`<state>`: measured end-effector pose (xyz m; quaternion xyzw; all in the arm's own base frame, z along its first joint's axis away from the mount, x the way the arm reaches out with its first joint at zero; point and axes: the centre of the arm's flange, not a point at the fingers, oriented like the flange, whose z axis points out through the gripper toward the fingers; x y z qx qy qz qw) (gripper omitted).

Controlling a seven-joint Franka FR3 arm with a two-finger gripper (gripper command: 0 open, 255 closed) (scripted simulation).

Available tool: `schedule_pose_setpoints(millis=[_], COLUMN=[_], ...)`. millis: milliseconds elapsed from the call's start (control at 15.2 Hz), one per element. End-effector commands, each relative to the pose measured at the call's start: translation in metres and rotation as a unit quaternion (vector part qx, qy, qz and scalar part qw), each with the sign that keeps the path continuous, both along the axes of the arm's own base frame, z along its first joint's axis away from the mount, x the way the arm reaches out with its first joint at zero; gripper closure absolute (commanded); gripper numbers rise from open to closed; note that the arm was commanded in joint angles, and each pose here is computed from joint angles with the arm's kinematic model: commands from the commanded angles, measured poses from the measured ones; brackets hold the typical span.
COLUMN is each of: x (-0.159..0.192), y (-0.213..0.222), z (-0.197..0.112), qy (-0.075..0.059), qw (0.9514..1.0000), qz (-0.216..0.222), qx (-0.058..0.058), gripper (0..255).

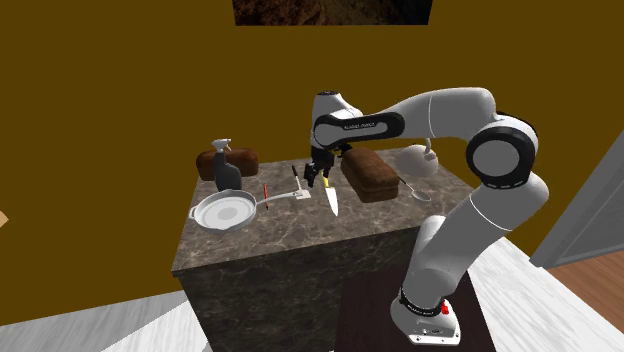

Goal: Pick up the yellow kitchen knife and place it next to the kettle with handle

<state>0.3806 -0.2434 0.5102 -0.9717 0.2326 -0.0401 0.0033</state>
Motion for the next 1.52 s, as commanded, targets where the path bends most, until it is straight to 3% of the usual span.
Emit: schedule_pose_setpoints(millis=[0, 462, 990, 1452], x=[-0.001, -0.019, -0.016, -0.016], y=[-0.026, -0.104, -0.105, -0.105], z=[-0.01, -0.045, -0.085, -0.085], qy=[0.001, 0.006, 0.006, 0.006], qw=[0.9995, 0.9906, 0.9906, 0.9906], qz=[-0.032, -0.136, -0.136, -0.136], qx=[0.0, 0.003, 0.003, 0.003], gripper=[0, 0, 0, 0])
